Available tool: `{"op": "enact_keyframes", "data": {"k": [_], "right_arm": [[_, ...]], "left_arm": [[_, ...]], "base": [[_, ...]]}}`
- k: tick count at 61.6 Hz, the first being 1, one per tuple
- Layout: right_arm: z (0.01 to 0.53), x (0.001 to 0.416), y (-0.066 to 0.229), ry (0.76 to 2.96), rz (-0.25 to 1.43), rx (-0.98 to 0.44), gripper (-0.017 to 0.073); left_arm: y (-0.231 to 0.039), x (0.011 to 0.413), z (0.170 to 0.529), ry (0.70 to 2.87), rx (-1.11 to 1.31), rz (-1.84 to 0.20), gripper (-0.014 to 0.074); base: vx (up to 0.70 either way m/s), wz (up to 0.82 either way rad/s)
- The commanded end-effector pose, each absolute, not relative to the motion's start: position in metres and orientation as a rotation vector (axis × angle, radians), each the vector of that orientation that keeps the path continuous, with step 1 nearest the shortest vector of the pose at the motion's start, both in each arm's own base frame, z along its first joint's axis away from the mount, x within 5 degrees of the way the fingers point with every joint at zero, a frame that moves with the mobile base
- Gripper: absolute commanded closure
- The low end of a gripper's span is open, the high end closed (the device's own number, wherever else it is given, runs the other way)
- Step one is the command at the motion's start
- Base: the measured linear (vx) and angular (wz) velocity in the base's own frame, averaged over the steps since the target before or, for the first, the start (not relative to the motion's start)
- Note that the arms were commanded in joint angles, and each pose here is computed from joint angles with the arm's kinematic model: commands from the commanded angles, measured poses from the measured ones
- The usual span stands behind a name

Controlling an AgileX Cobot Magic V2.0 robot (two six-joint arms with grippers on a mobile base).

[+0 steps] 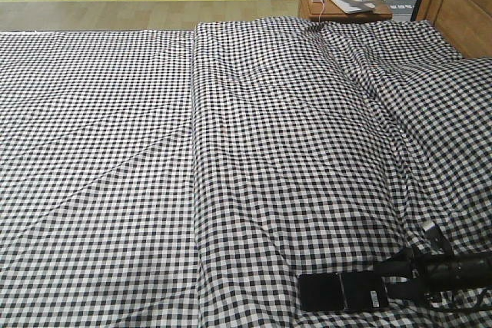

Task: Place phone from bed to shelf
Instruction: 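Close the right gripper on the black phone's edge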

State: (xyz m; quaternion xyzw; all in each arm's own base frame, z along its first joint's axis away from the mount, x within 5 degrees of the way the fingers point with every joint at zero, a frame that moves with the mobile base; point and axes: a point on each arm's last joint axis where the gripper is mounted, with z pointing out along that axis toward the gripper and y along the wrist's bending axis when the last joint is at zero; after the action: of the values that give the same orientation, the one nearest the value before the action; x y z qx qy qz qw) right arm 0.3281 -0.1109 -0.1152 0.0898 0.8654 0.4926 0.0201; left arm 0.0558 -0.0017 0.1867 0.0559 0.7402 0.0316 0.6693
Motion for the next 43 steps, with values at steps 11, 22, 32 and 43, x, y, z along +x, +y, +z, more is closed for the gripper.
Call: {"op": "enact_keyframes", "data": {"k": [11,22,32,43], "right_arm": [[-0.108,0.337,-0.101,2.585,1.619,0.245,-0.0036],[-0.112,0.341,-0.075,2.616,1.644,0.136,-0.0036],[-0.113,0.345,-0.057,2.644,1.647,0.052,-0.0036],[-0.114,0.345,-0.054,2.655,1.631,0.044,-0.0025]], "left_arm": [[-0.002,0.055,0.201,1.571,0.105,0.064,0.0592],[-0.002,0.055,0.201,1.571,0.105,0.064,0.0592],[-0.002,0.055,0.201,1.571,0.105,0.064,0.0592],[-0.002,0.055,0.201,1.571,0.105,0.064,0.0592]], "base": [[0.0,0.0],[0.0,0.0],[0.0,0.0],[0.0,0.0]]}}
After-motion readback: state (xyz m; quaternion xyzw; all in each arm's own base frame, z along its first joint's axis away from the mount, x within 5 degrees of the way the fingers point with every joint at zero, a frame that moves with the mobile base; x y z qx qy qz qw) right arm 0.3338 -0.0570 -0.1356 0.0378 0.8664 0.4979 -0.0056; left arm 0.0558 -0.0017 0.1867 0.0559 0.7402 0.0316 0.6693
